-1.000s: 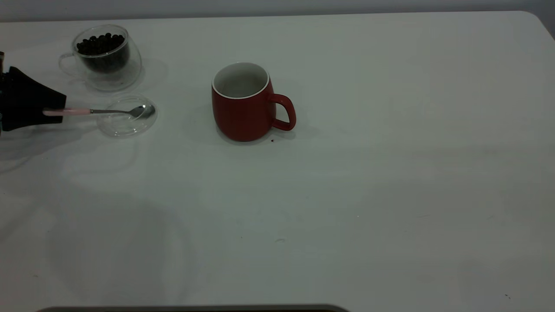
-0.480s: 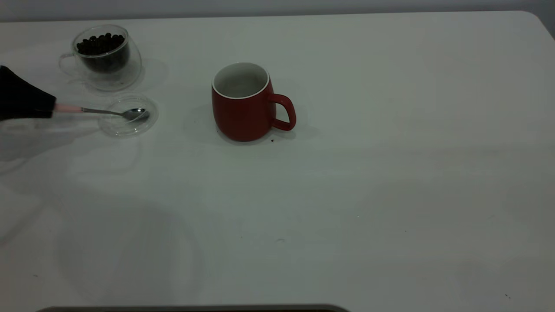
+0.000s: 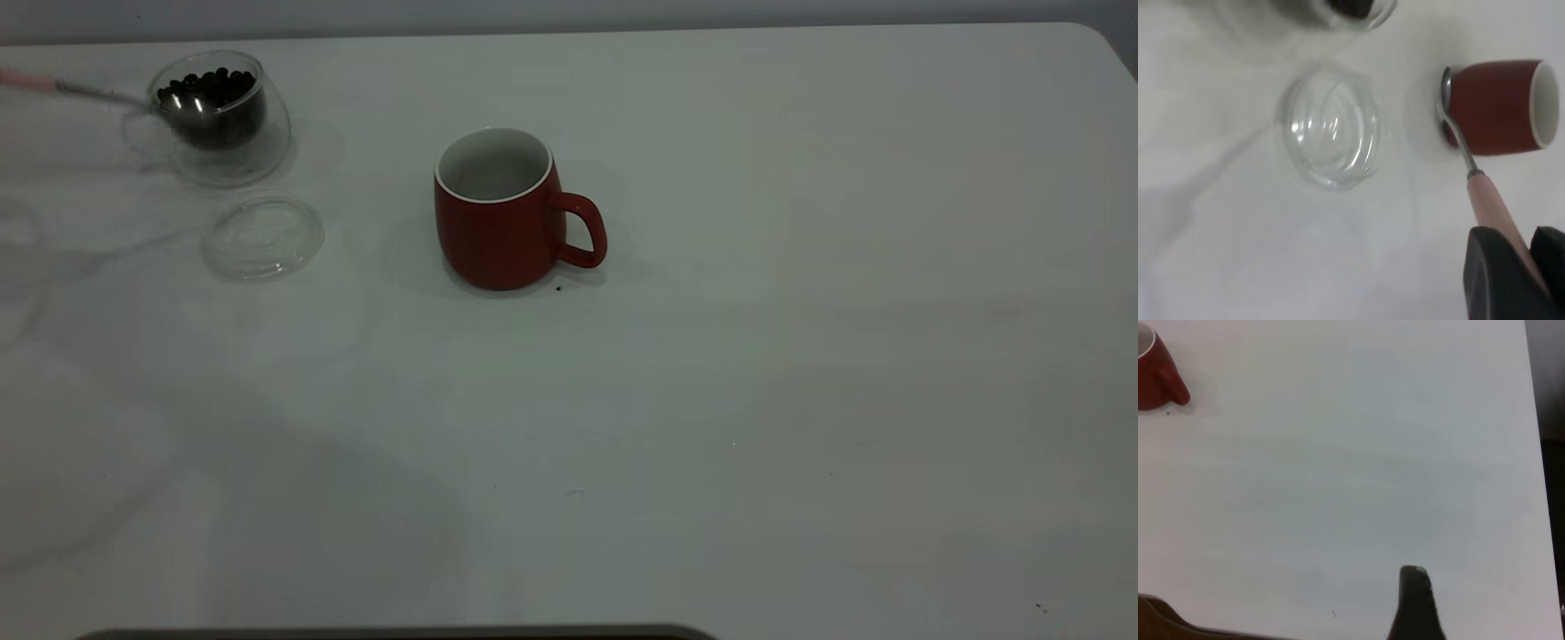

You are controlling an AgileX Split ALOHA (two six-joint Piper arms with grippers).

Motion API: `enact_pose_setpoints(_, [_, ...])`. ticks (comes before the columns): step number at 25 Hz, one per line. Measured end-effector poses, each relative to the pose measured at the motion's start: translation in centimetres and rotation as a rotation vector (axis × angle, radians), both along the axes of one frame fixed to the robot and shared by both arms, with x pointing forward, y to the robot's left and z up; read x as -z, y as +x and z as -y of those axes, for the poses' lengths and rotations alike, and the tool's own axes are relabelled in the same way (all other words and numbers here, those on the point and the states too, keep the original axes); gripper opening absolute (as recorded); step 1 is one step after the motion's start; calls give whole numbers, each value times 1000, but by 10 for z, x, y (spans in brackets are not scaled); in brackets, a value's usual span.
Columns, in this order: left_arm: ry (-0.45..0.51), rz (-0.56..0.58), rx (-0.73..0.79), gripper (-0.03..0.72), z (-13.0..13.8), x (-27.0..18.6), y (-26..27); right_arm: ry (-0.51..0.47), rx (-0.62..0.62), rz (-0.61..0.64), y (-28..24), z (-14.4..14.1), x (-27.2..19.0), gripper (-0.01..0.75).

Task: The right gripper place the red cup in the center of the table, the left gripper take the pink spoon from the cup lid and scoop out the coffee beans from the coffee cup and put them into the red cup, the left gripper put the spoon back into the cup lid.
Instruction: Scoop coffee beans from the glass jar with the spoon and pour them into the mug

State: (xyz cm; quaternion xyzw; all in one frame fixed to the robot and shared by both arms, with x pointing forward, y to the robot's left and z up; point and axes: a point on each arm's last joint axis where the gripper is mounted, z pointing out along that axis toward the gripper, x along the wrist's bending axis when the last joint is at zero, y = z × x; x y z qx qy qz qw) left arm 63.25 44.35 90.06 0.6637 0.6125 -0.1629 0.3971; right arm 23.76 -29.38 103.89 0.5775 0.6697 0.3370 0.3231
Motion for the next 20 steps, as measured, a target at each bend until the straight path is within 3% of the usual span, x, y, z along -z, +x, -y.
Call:
enact_pose_setpoints(6, [89,95,-56,123,0,-36,-1,0,0,0,0,0,0,591])
enact_pose_setpoints(14, [173,249,-219,123,6,-28,-13,0,0,0,0,0,0,591])
enact_pose_setpoints(20, [205,244,-272,123,0,-3,-7,0,0,0,0,0,0,591])
